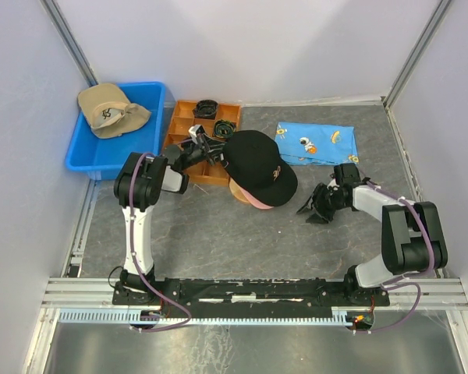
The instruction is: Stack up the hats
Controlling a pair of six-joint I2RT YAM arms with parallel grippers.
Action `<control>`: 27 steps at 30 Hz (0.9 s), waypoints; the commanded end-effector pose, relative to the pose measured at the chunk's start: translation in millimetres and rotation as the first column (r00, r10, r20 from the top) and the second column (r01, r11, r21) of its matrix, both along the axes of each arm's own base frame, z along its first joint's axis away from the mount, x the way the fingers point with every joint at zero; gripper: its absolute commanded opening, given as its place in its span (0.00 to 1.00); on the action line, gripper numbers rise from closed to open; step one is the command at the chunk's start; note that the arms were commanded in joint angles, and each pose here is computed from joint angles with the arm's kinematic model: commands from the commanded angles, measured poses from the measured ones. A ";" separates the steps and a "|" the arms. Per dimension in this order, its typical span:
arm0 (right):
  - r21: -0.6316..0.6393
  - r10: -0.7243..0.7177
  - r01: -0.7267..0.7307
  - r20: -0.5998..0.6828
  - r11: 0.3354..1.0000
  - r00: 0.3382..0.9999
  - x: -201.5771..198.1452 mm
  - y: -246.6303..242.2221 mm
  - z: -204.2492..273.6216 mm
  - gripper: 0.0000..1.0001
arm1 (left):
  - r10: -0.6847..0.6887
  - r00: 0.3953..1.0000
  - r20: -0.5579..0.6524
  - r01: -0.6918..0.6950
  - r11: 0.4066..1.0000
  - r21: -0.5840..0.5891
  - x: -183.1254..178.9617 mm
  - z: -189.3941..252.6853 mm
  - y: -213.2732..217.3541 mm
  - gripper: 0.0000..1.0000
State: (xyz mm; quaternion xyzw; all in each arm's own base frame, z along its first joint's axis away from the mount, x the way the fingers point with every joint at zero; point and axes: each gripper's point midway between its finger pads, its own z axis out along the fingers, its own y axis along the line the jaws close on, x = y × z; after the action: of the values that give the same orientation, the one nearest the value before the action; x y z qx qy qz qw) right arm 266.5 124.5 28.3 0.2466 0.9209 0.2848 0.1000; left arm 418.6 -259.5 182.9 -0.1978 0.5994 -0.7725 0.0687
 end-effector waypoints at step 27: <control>-0.192 0.057 -0.060 -0.018 0.980 0.998 -42.0 -23.2 38.5 0.51 | 0.198 0.956 0.215 -0.180 0.978 -0.104 19.8 98.7 72.7 0.78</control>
State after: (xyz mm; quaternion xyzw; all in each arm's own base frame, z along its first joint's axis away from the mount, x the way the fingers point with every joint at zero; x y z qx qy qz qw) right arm 213.1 98.6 50.8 0.2196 0.9527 0.1912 0.0867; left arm 464.7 -195.5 223.3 -0.2397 0.5475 -0.7823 0.1754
